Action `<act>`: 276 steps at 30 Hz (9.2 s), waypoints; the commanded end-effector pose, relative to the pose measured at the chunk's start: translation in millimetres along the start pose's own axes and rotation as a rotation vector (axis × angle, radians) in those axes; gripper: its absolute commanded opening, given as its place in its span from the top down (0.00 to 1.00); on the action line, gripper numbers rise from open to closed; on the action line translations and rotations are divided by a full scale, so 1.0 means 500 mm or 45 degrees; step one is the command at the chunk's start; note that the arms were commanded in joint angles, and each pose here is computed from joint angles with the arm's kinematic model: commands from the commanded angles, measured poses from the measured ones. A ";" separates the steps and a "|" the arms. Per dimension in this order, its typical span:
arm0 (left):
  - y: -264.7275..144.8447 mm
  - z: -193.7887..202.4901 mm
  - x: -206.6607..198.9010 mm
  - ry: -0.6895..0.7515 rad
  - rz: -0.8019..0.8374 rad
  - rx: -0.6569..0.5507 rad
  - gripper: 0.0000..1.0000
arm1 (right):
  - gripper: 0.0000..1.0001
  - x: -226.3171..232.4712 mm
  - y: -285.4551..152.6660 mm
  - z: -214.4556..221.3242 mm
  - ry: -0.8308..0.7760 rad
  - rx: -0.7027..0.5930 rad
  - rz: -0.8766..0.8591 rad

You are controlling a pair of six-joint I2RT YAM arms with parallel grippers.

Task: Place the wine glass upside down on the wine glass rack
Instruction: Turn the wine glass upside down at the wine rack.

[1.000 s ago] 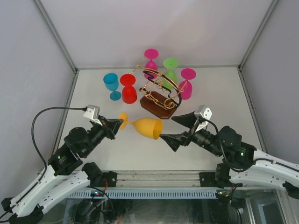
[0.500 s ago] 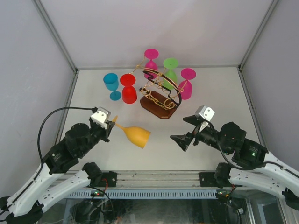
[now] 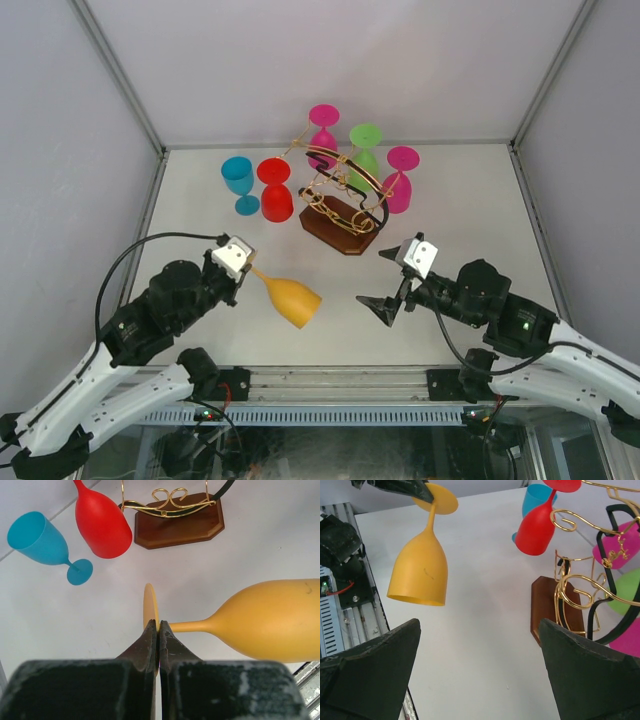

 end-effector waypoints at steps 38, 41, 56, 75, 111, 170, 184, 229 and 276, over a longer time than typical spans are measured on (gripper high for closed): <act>0.000 -0.097 -0.130 0.650 0.462 -0.281 1.00 | 0.35 0.014 0.131 -0.053 -0.523 -0.178 -0.623; 0.000 -0.097 -0.130 0.652 0.461 -0.280 1.00 | 0.40 0.009 0.143 -0.058 -0.532 -0.191 -0.632; 0.001 -0.096 -0.137 0.666 0.503 -0.290 1.00 | 0.42 0.013 0.174 -0.062 -0.634 -0.241 -0.658; 0.005 -0.103 -0.155 0.671 0.578 -0.311 1.00 | 0.62 0.027 0.253 -0.039 -0.636 -0.214 -0.726; -0.053 -0.137 -0.098 -0.075 0.304 -0.431 0.20 | 1.00 0.017 0.191 -0.018 -0.840 -0.089 -0.351; 0.042 -0.089 -0.201 -0.413 0.419 -0.472 0.89 | 1.00 0.065 0.144 -0.123 -1.001 -0.408 0.163; 0.043 -0.073 -0.196 -0.450 0.422 -0.595 1.00 | 1.00 0.058 0.142 -0.116 -0.909 -0.363 0.214; 0.101 -0.050 -0.181 -0.321 0.243 -0.609 1.00 | 0.43 -0.027 -0.014 -0.084 -0.083 -0.334 0.016; 0.235 -0.034 -0.200 -0.342 0.212 -1.062 1.00 | 0.31 -0.162 -0.049 -0.138 0.323 -0.293 0.255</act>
Point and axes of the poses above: each gripper's point midway between its finger pads, its own y axis out along the fingers, its own x axis along the line the jaws close on, z = x × y, the point moved 8 cm from there along -y, back along the fingers, and after that the axes turned 3 degrees about -y, right-handed, at the moved point
